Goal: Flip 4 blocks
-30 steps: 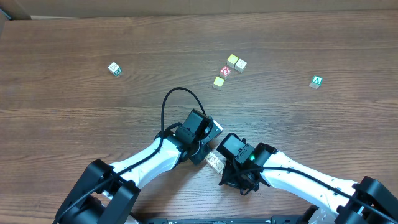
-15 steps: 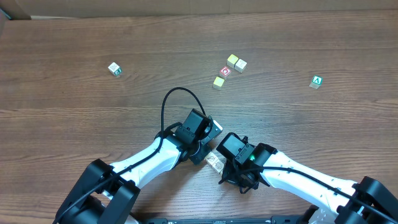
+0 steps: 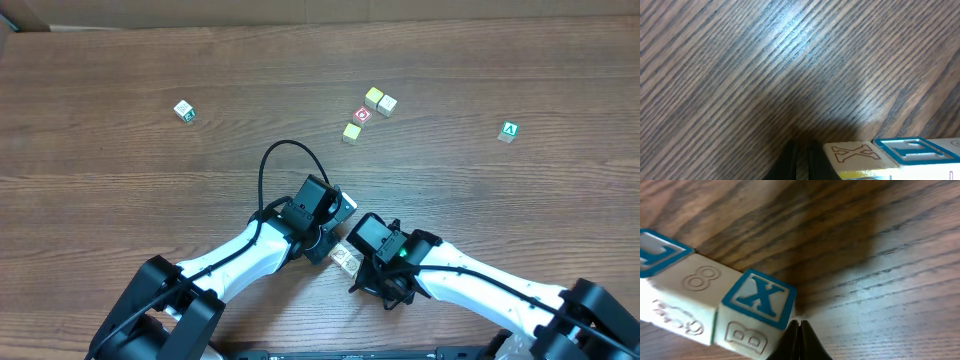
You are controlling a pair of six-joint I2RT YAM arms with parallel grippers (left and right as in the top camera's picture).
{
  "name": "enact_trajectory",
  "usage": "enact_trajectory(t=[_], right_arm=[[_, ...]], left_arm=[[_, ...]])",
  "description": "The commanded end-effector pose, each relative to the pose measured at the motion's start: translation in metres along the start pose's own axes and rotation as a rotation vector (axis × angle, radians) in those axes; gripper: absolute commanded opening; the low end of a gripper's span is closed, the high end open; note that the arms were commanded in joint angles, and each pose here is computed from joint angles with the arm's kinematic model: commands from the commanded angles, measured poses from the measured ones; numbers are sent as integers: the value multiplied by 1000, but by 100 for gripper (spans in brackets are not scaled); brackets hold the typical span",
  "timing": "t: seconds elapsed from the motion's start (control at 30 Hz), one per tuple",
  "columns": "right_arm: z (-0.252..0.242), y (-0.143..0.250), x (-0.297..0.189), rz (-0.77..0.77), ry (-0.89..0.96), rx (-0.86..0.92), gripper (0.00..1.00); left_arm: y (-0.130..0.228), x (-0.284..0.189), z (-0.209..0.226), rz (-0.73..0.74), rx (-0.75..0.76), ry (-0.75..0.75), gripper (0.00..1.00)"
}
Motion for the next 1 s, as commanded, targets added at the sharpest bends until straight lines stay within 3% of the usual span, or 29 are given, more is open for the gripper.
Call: enact_trajectory(t=[0.0, 0.97], right_arm=[[5, 2, 8, 31, -10, -1, 4], [17, 14, 7, 131, -83, -6, 4]], left_arm=[[31, 14, 7, 112, -16, -40, 4], [19, 15, 8, 55, -21, -46, 4]])
Point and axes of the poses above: each gripper's point midway between its finger pads, its own x axis out along the fingers, its own z axis along the line the jaws close on, y = z × x, the point moved 4 cm from there along -x, back along the fingers, and after that the axes turned 3 degrees about -x, right-handed, at the moved point
